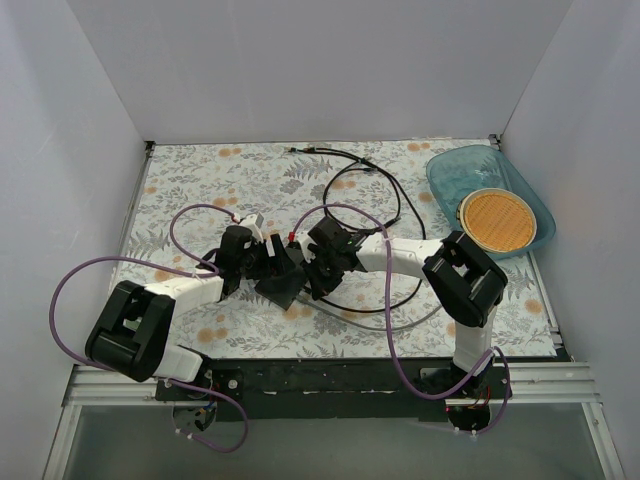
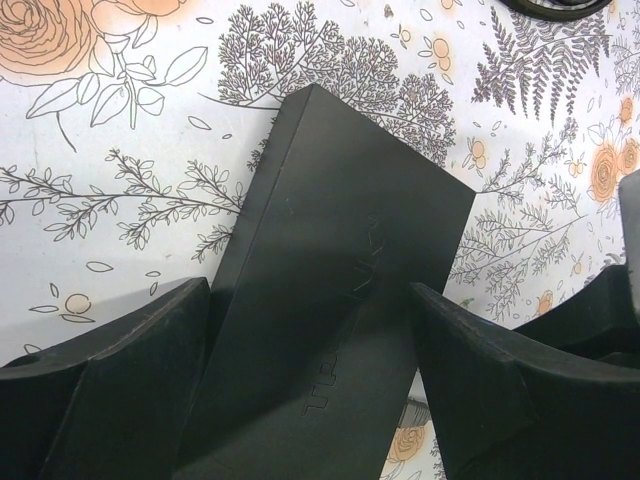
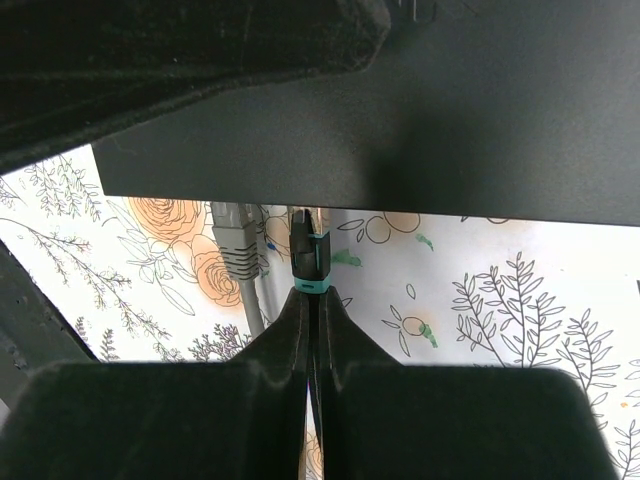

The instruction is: Insert the plug into the switch port

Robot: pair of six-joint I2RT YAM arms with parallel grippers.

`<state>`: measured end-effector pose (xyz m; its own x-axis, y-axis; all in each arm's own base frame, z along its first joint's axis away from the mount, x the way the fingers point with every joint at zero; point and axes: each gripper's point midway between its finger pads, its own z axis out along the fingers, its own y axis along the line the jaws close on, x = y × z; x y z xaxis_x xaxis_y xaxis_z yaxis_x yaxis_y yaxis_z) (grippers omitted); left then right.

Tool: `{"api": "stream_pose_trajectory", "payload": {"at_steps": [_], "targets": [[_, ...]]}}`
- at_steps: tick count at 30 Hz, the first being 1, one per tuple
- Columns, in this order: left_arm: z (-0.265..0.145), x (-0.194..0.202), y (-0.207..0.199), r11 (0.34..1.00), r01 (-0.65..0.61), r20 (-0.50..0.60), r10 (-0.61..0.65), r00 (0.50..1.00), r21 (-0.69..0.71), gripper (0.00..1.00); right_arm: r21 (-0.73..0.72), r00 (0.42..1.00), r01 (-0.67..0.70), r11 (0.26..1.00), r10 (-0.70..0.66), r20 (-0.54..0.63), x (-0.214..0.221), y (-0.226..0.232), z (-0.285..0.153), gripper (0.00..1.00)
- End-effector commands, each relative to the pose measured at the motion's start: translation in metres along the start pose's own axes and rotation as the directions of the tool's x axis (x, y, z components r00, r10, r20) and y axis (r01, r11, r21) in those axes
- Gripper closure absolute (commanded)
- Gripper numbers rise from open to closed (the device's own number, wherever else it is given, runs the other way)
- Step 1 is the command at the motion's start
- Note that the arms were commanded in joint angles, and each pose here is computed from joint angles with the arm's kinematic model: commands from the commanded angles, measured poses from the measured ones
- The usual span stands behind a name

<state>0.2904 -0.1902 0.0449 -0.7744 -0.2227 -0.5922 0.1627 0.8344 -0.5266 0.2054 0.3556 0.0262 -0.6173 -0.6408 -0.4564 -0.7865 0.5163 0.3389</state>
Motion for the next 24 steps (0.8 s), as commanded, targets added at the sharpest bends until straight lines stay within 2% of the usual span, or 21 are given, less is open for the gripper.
{"api": "stream_pose_trajectory", "payload": {"at_steps": [1,14,17,19,24], "targets": [[-0.019,0.035,-0.069,0.962,0.039,-0.162,0.006,0.987,0.272,0.23,0.019,0.917,0.121,0.992,-0.12,0.381,-0.11,0.004,-0.008,0.99],[-0.02,0.051,-0.093,0.942,0.06,-0.219,0.015,0.976,0.331,0.23,0.019,0.919,0.122,0.992,-0.12,0.376,-0.124,0.001,-0.001,0.99],[-0.014,0.046,-0.081,0.966,0.069,-0.193,-0.02,0.981,0.249,0.23,0.043,0.928,0.105,0.994,-0.114,0.356,-0.118,-0.005,0.0,0.99],[-0.008,0.039,-0.064,0.988,0.07,-0.166,-0.047,0.985,0.137,0.21,0.066,0.93,0.094,0.993,-0.112,0.351,-0.116,-0.01,-0.001,0.99],[-0.001,0.025,-0.039,0.996,0.079,-0.13,-0.083,0.988,-0.032,0.15,0.078,0.956,0.059,0.995,-0.078,0.283,-0.089,-0.017,0.002,0.99]]}}
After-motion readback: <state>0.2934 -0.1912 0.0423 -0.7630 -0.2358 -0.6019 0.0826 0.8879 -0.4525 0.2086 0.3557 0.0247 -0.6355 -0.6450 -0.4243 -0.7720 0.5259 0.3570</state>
